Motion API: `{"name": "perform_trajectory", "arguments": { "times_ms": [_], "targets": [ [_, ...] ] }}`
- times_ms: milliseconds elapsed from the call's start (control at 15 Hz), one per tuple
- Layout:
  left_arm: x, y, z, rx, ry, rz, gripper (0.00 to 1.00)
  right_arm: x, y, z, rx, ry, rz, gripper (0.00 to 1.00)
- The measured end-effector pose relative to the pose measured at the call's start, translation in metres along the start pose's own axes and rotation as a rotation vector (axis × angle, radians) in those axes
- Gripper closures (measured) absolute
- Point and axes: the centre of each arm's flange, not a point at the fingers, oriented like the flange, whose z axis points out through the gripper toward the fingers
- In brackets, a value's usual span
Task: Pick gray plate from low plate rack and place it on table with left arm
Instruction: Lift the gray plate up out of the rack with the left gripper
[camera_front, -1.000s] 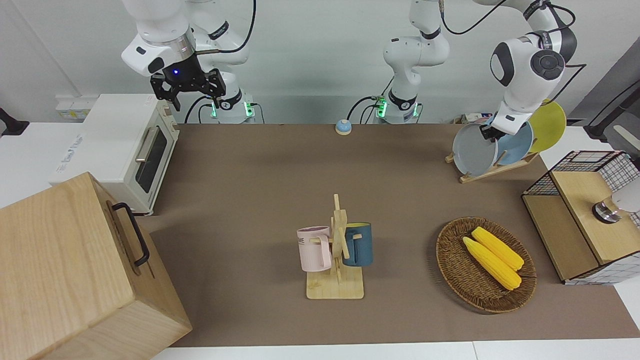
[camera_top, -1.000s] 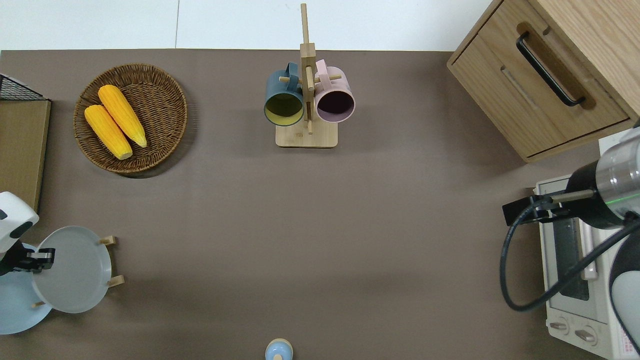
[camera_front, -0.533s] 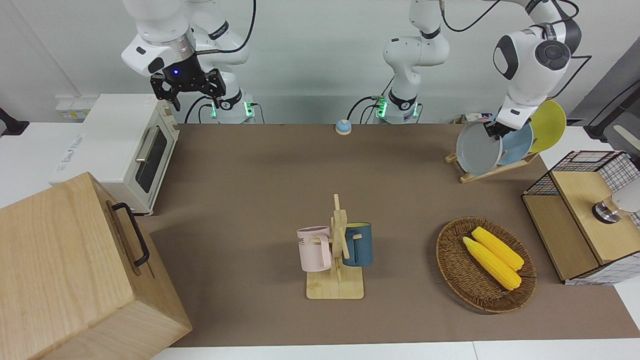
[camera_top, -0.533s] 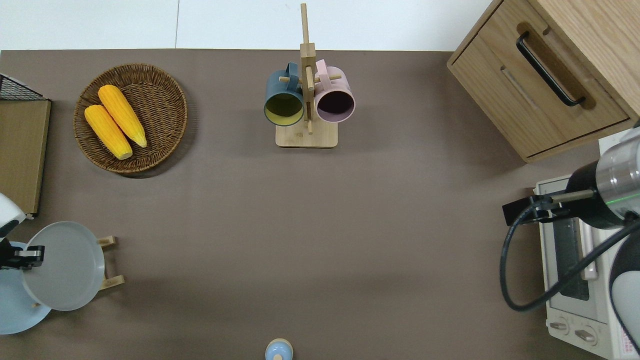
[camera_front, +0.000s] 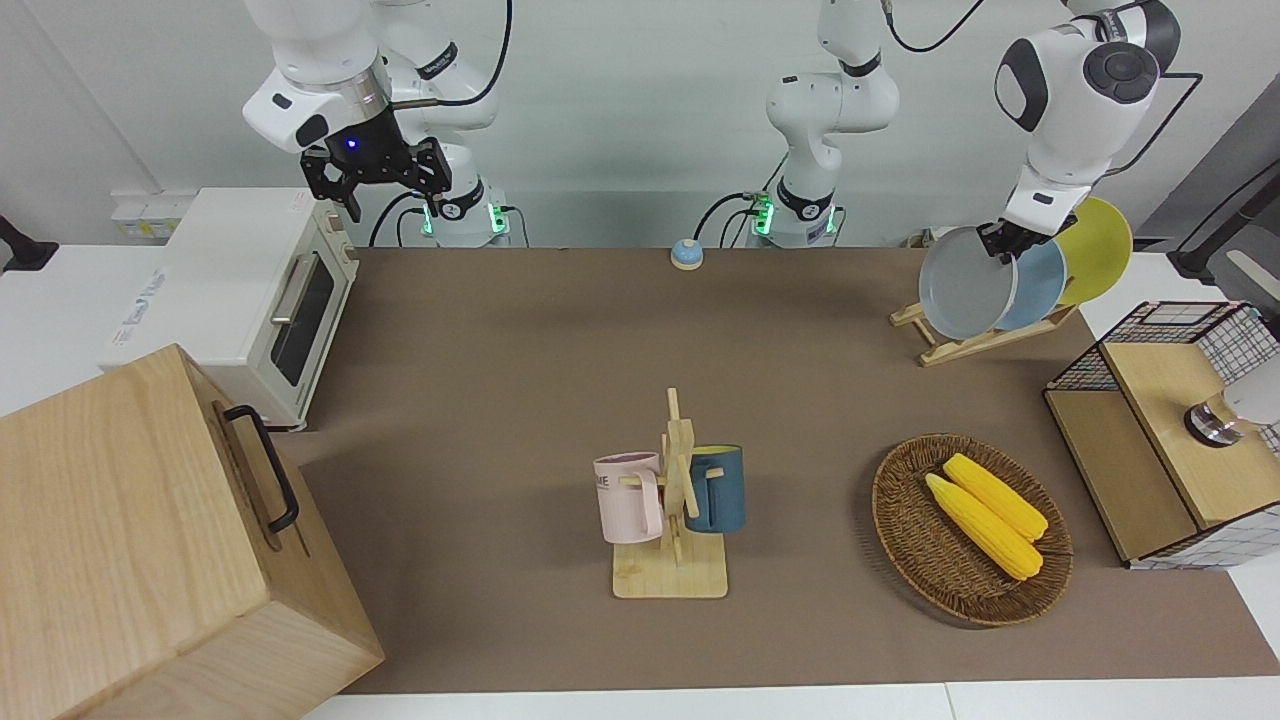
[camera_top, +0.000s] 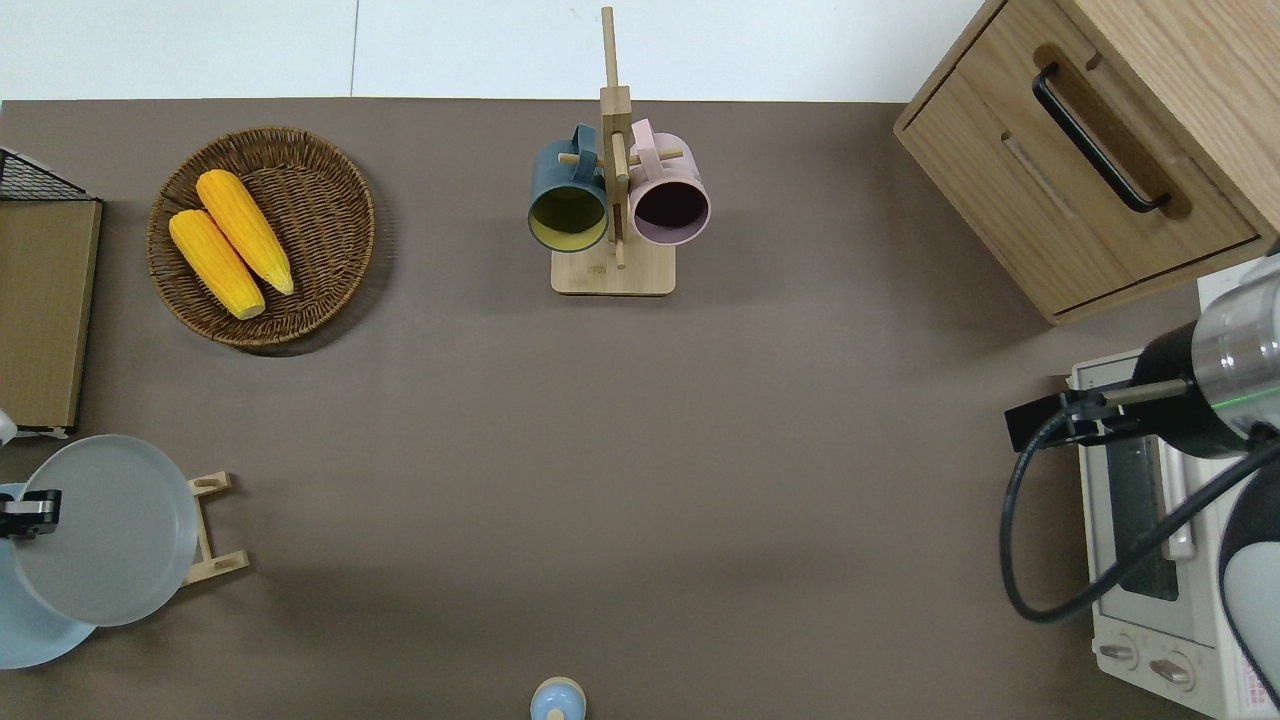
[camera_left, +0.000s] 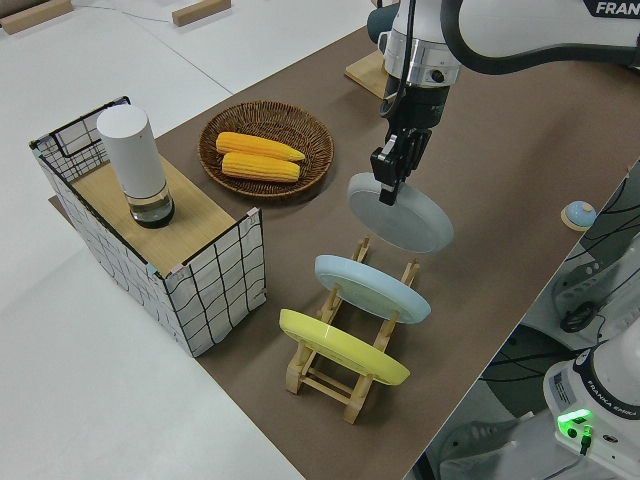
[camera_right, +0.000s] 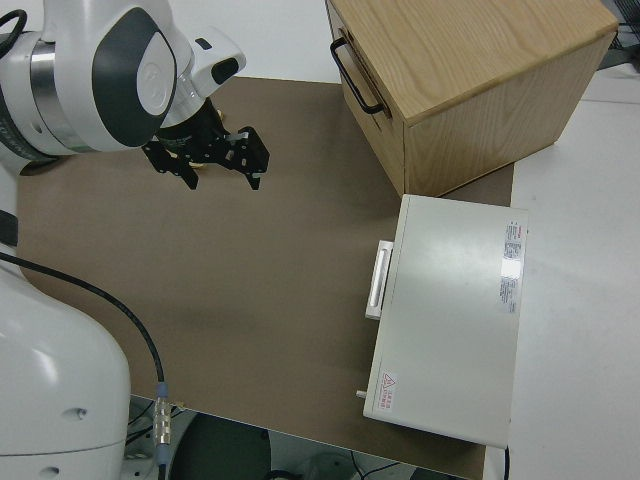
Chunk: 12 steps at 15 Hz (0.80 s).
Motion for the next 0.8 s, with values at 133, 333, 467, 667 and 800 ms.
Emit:
{"name": "perform_trajectory", "arguments": {
  "times_ms": [133,333,467,667,800],
  "targets": [
    [0.000,0.013,-0.007,-0.040,0.010,0.013,0.88,0.000,0.000,0.000,0.000,0.000,0.000,0.01],
    [0.000,0.044,-0.013,-0.195,0.011,0.021,0.88,0.000,0.000,0.000,0.000,0.000,0.000,0.01],
    [-0.002,0.058,-0.012,-0.282,-0.004,0.017,0.88,0.000,0.000,0.000,0.000,0.000,0.000,0.01],
    [-0.004,0.078,-0.002,-0.361,-0.026,0.021,0.88,0.000,0.000,0.000,0.000,0.000,0.000,0.01],
    [-0.005,0.096,0.011,-0.380,-0.037,0.021,0.88,0.000,0.000,0.000,0.000,0.000,0.000,0.01]
  ]
}}
